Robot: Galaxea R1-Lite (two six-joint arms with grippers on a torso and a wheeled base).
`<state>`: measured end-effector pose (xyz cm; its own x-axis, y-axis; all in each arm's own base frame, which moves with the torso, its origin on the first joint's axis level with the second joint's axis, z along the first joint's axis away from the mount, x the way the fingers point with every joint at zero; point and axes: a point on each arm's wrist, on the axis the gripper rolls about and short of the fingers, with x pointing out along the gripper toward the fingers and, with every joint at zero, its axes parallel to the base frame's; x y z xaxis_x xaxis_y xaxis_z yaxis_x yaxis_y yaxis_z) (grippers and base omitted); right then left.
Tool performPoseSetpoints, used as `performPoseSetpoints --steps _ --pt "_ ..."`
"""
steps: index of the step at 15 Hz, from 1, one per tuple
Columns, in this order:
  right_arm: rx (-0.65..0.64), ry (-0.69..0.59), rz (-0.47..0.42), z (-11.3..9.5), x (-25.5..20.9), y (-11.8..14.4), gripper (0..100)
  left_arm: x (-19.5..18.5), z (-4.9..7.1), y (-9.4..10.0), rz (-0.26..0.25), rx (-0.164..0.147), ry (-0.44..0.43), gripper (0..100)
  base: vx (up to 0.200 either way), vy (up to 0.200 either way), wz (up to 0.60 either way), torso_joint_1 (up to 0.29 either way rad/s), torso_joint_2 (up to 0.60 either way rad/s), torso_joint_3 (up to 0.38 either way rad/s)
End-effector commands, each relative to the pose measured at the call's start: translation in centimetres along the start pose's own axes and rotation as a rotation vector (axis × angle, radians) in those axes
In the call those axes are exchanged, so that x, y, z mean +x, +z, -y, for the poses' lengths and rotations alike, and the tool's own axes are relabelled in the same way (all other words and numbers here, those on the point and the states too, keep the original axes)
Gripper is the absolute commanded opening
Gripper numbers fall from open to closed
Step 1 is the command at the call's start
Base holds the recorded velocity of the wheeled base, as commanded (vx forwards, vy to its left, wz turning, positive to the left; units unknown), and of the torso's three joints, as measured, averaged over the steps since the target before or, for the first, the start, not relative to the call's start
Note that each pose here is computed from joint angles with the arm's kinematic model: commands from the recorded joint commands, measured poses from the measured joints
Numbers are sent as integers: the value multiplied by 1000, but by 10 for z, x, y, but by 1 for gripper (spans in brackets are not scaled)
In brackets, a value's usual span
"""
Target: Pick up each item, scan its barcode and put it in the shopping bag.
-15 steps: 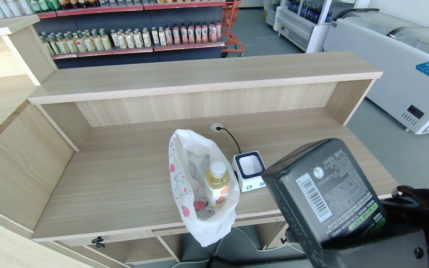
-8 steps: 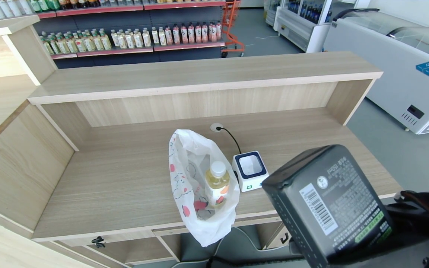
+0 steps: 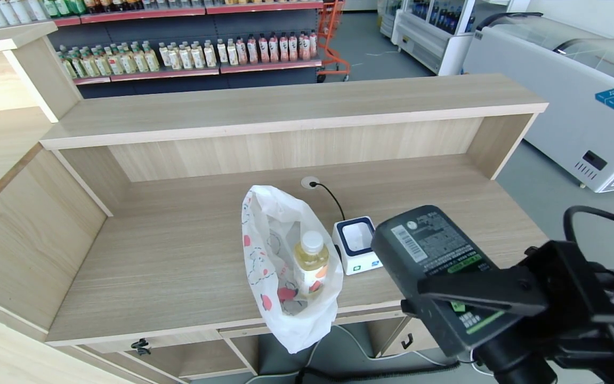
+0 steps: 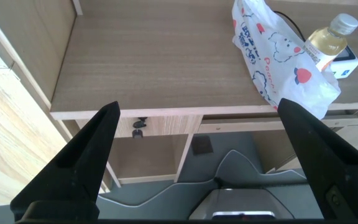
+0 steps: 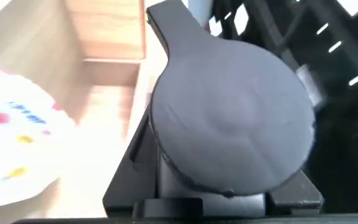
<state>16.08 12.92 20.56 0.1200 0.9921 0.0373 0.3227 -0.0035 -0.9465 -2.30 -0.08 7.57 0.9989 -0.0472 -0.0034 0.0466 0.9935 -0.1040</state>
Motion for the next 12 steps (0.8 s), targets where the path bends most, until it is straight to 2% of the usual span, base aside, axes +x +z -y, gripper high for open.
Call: performPoseSetpoints --steps 1,2,4,5,6,7,8,9,10,11,12 --pt "608 128 -560 -13 -63 -26 0 0 0 0 0 0 0 100 0 0 0 0 0 0" --pt "828 85 -729 -20 -91 -34 0 0 0 0 0 0 0 100 0 0 0 0 0 0" --pt "1027 11 -1014 -26 -142 -40 0 0 0 0 0 0 0 100 0 0 0 0 0 0" --pt "1107 -14 -1058 -28 -149 -39 0 0 0 0 0 0 0 100 0 0 0 0 0 0" --pt "1363 -143 -1163 -30 -163 -31 0 0 0 0 0 0 0 100 0 0 0 0 0 0" --pt "1508 -260 -1175 -27 -164 -31 0 0 0 0 -1 0 0 100 0 0 0 0 0 0" --pt "1508 -260 -1175 -27 -164 -31 0 0 0 0 -1 0 0 100 0 0 0 0 0 0" --pt "1694 -429 -1150 -23 -154 -38 0 0 0 0 0 0 0 100 0 0 0 0 0 0" --pt "1796 -565 -1043 -14 -135 -52 0 0 0 0 0 0 0 100 0 0 0 0 0 0" --pt "1844 -652 -923 -6 -120 -64 0 0 0 0 0 0 0 100 0 0 0 0 0 0" --pt "1875 -704 -857 -1 -110 -75 0 0 0 0 0 0 0 100 0 0 0 0 0 0"
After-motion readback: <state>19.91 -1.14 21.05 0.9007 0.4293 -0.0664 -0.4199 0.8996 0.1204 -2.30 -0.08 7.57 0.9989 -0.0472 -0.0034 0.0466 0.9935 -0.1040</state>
